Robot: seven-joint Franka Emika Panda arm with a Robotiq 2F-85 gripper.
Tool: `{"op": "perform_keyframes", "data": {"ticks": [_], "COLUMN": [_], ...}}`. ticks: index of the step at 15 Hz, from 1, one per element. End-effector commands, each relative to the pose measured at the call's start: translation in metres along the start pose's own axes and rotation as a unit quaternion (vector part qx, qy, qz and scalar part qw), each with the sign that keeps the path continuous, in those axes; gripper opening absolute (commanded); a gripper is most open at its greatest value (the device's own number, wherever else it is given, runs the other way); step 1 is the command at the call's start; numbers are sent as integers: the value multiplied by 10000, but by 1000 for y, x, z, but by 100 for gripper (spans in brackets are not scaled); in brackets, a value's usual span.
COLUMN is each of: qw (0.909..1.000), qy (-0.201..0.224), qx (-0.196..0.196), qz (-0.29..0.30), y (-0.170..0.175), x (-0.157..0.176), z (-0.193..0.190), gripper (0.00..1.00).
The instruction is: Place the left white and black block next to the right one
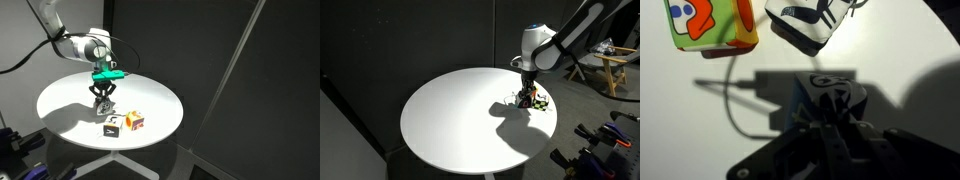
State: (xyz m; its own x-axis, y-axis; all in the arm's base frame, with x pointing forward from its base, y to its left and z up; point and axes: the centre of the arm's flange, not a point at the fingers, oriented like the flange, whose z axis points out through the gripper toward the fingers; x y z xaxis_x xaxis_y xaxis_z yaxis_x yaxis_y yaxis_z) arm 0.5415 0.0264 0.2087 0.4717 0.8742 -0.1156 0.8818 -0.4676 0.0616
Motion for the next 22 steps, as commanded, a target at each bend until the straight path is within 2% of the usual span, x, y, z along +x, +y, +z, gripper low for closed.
{"op": "perform_keyframes", "data": {"ticks": [1, 8, 9, 12, 15, 18, 22], "qw": [9999, 9999, 9999, 9980, 9901, 9750, 9457], "qy": [20, 53, 53, 51, 47, 70, 18], "qx": [-75, -93, -79, -33, -13, 35, 214], "qz": [-100, 58, 107, 632, 1406, 2219, 3243], "y": [1, 0, -1, -5, -12, -21, -37], "x": [-5, -5, -5, -3, -1, 3, 8], "z": [-4, -6, -7, -11, -15, -20, -30], "gripper": [43, 97, 100, 100, 100, 100, 100]}}
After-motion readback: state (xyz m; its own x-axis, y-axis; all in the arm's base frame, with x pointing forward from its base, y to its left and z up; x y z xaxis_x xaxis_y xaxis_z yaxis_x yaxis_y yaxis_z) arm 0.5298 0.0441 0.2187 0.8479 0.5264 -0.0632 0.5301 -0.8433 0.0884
